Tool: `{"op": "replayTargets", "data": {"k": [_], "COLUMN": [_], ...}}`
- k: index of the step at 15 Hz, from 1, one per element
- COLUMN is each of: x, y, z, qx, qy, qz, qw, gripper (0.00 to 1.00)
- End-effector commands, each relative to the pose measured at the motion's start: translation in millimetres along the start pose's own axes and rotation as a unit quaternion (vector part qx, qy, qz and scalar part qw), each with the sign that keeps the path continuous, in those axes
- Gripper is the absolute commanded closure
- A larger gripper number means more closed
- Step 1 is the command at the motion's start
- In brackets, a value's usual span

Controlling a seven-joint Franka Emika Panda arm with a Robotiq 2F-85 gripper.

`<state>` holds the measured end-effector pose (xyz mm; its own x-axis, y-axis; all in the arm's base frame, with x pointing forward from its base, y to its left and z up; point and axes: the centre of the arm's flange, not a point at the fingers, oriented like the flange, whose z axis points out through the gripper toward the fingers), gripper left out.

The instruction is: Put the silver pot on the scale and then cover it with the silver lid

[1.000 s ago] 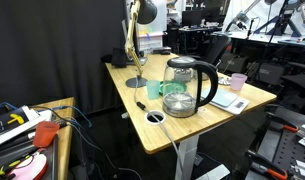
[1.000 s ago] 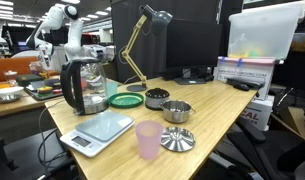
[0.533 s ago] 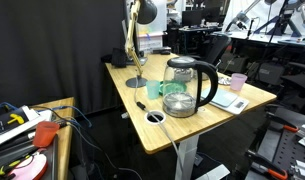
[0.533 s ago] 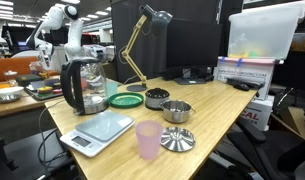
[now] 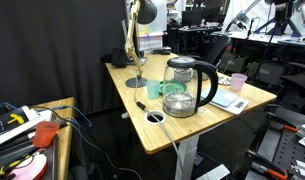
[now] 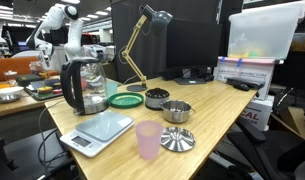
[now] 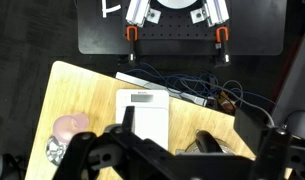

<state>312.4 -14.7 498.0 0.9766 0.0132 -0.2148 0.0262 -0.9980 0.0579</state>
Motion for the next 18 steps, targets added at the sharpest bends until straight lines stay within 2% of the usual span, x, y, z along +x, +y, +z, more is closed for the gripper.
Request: {"op": "replayTargets", "data": {"k": [1, 5, 13, 18], "x": [34, 35, 37, 66], "y": [3, 1, 2, -3], "z": [6, 18, 17, 8], "qx": [0.005, 0.001, 0.003, -0.001], "qy": [-0.009, -0.015, -0.012, 0.036], "qz": [0.008, 0.006, 0.010, 0.006], "qw": [0.9999, 0.9999, 0.9999, 0.9993], "gripper": [0.00, 0.00, 0.00, 0.00]}}
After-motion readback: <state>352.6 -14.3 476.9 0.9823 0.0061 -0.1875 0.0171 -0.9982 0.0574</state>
